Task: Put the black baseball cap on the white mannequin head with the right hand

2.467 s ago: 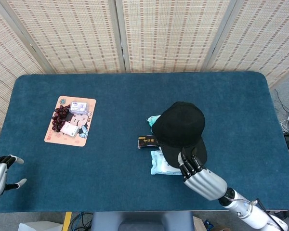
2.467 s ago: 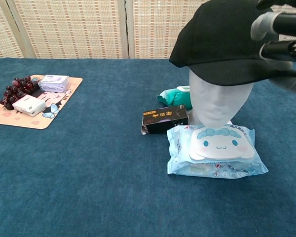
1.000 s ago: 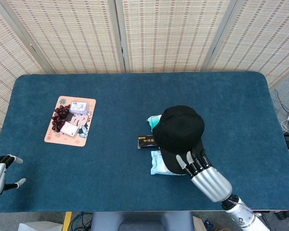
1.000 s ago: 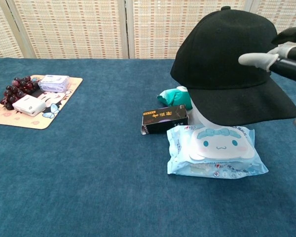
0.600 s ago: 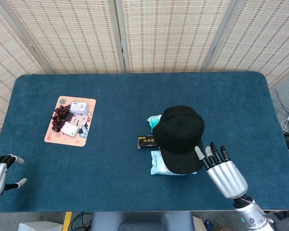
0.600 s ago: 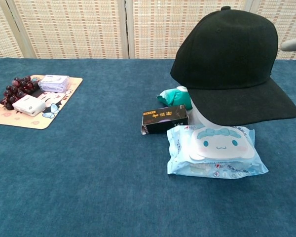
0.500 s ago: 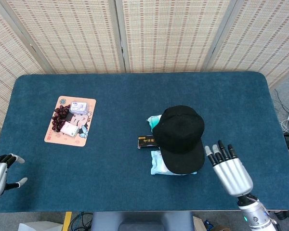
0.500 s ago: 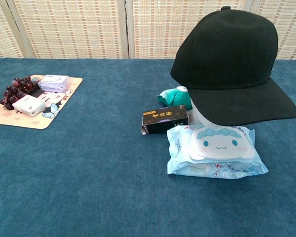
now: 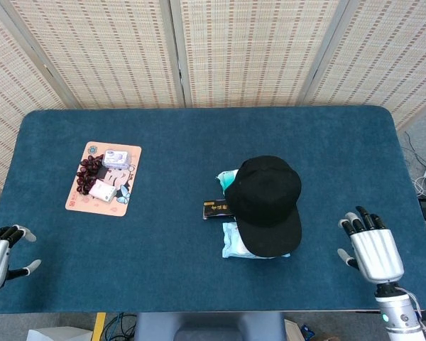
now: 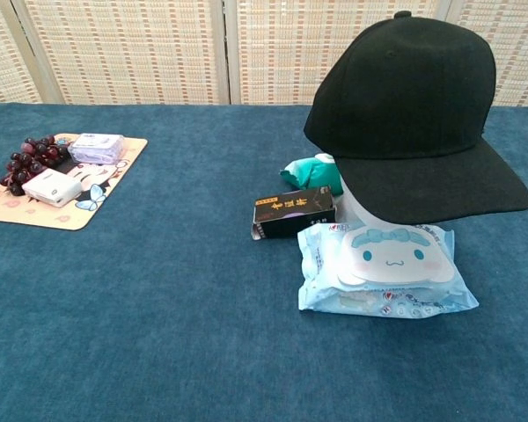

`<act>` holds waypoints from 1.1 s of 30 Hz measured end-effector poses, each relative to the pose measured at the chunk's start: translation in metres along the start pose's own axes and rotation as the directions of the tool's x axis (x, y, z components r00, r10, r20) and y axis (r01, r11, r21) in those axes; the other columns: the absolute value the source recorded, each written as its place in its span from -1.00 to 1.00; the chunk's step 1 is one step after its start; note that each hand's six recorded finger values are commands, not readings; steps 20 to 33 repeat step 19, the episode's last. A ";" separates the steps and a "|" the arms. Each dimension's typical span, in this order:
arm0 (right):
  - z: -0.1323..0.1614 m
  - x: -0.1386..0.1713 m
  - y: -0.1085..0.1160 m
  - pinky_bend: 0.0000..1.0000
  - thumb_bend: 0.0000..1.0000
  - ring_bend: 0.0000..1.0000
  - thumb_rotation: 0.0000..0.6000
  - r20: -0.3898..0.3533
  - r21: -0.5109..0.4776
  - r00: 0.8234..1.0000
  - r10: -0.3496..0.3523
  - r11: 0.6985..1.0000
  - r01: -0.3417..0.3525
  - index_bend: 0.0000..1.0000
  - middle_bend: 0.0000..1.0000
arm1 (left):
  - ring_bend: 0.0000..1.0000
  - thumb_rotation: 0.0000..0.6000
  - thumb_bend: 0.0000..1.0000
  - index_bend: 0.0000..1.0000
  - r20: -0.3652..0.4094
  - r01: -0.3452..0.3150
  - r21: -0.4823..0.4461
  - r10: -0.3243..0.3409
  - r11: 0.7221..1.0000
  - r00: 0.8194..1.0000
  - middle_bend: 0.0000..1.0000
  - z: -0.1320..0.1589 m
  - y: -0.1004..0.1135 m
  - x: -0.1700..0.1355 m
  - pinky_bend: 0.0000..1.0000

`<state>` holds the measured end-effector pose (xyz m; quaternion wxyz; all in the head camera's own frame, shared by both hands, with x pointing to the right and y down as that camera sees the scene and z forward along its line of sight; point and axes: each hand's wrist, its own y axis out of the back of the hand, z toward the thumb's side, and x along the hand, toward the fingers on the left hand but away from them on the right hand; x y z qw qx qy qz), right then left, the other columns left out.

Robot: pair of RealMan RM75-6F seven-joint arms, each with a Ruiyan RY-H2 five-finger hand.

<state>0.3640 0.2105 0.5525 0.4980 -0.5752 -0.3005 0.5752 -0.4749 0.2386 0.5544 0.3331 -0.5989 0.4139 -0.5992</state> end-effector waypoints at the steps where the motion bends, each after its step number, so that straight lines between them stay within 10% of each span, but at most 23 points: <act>1: -0.005 0.001 -0.001 -0.39 -1.00 -0.62 1.00 0.016 -0.022 1.000 -0.004 1.000 0.004 -0.13 -0.29 | -0.41 1.00 -0.85 -0.07 -0.001 0.001 0.000 -0.001 1.000 1.000 -0.24 0.000 0.000 0.000 -0.12; 33: -0.044 -0.007 -0.006 -0.39 -1.00 -0.62 1.00 0.127 -0.129 0.992 -0.001 0.992 0.017 -0.11 -0.29 | -0.41 1.00 -0.85 -0.07 -0.020 0.011 0.001 -0.011 1.000 1.000 -0.24 -0.004 -0.001 0.000 -0.12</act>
